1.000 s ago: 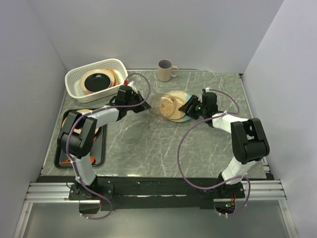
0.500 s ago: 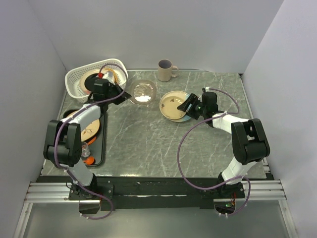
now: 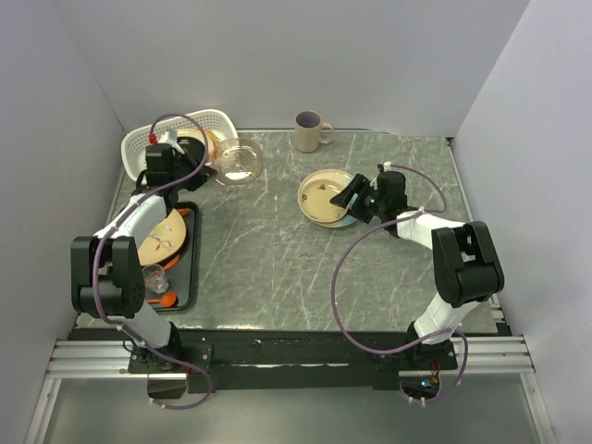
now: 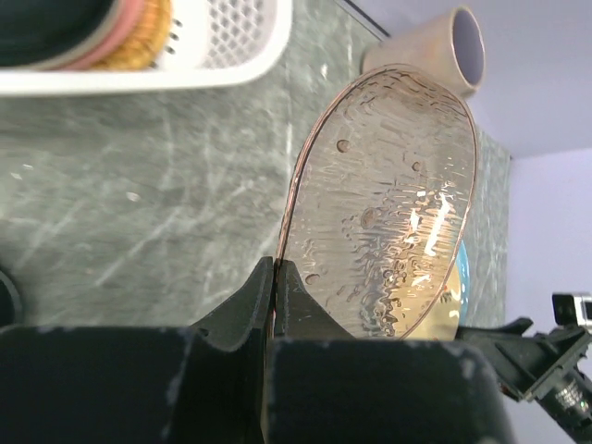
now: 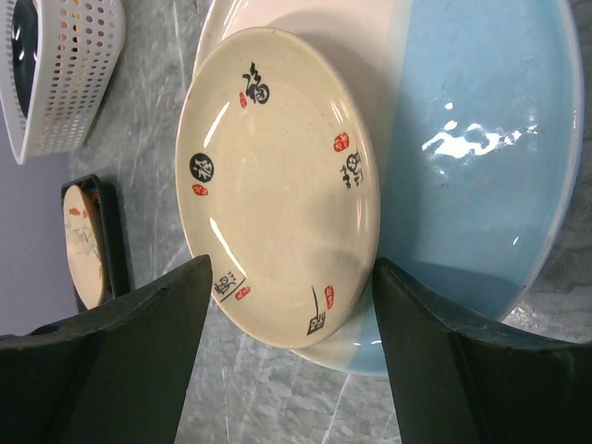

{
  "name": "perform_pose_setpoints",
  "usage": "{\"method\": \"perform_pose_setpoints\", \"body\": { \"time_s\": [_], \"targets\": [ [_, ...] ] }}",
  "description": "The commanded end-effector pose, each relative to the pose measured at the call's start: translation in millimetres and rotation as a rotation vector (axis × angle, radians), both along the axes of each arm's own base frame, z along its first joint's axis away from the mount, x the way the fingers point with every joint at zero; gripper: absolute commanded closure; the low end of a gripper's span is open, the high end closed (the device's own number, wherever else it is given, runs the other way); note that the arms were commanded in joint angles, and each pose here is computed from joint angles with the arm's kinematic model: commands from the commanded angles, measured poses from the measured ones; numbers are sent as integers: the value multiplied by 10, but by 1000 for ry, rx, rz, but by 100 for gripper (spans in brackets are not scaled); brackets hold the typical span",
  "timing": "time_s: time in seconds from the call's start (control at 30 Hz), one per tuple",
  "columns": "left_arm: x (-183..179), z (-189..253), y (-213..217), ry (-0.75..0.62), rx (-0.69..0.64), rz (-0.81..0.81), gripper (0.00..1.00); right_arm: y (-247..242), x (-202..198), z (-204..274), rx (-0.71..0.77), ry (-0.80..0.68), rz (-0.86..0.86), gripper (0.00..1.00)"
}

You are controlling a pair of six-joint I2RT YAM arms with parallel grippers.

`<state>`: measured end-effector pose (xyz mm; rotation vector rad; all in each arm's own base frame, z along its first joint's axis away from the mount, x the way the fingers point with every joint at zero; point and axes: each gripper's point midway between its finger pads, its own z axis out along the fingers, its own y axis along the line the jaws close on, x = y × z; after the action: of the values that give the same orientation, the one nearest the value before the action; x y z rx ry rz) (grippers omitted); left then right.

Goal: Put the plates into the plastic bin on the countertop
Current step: Place the plate in the plastic bin.

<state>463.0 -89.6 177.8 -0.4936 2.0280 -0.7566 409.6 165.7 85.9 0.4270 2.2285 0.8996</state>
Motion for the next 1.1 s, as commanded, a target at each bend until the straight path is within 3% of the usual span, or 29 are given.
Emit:
{"method": "perform_pose_setpoints", "body": {
  "time_s": [0.0, 0.33, 1.07],
  "targets": [
    [26, 244, 218, -58, 16, 43, 99, -46, 1, -53, -18, 23, -10, 22],
    [102, 165, 644, -36, -7, 134, 99, -74, -22, -68, -36, 27, -14, 21],
    [204, 137, 1137, -12, -45, 288, 99, -72, 32, -56, -41, 30, -12, 19]
  ]
}}
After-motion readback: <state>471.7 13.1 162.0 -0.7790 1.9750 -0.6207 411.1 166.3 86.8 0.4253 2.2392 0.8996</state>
